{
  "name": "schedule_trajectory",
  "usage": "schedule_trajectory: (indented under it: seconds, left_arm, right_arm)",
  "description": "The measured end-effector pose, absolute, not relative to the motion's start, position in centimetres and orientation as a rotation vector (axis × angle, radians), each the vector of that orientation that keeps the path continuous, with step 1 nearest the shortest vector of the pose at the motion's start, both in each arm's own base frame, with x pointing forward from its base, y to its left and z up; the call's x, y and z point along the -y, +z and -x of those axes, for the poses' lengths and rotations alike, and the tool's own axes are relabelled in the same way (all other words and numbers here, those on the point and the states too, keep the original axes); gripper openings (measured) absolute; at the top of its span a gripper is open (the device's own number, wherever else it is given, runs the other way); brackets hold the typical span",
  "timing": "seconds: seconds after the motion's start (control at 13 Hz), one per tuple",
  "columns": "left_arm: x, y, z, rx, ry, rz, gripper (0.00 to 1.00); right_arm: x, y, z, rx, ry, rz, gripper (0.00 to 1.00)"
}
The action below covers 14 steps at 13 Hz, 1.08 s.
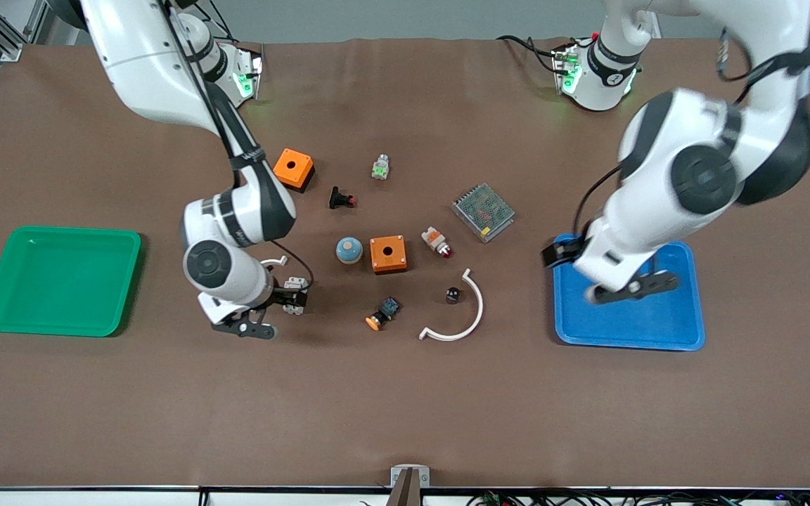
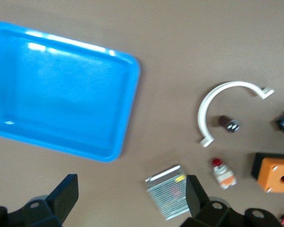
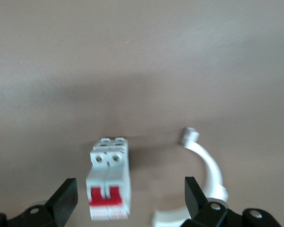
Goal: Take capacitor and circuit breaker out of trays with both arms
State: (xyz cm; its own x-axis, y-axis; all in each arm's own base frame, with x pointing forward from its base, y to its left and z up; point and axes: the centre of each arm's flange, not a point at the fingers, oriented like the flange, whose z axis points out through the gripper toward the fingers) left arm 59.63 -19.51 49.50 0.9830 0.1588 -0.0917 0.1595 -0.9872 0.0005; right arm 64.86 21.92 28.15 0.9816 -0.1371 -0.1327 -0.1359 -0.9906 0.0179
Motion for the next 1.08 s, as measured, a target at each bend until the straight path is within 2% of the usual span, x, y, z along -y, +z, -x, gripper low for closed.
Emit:
schedule_trajectory:
  seconds: [0.23, 0.46, 0.77, 1.08]
  left_arm:
    - [13.9, 53.3, -55.6, -0.206, -0.090, -3.124, 1.00]
    - [9.5, 55.8, -52.7, -0.172, -0.063, -3.128, 1.00]
    - [3.6, 57.8, -51.3, -0.103, -0.063, -3.130, 1.00]
    - [2.7, 59.7, -51.3, -0.094, -0.003, -3.128, 1.00]
  right_arm:
    - [-14.6, 35.5, -66.8, 0.093, -0.251, -3.139, 1.00]
    - [-6.6, 39.8, -66.7, 0.016, -0.271, -3.095, 1.00]
    - [0.0, 44.7, -65.2, 0.015, -0.282, -3.103, 1.00]
    - [4.2, 49.3, -63.3, 0.051, -0.250, -3.106, 1.00]
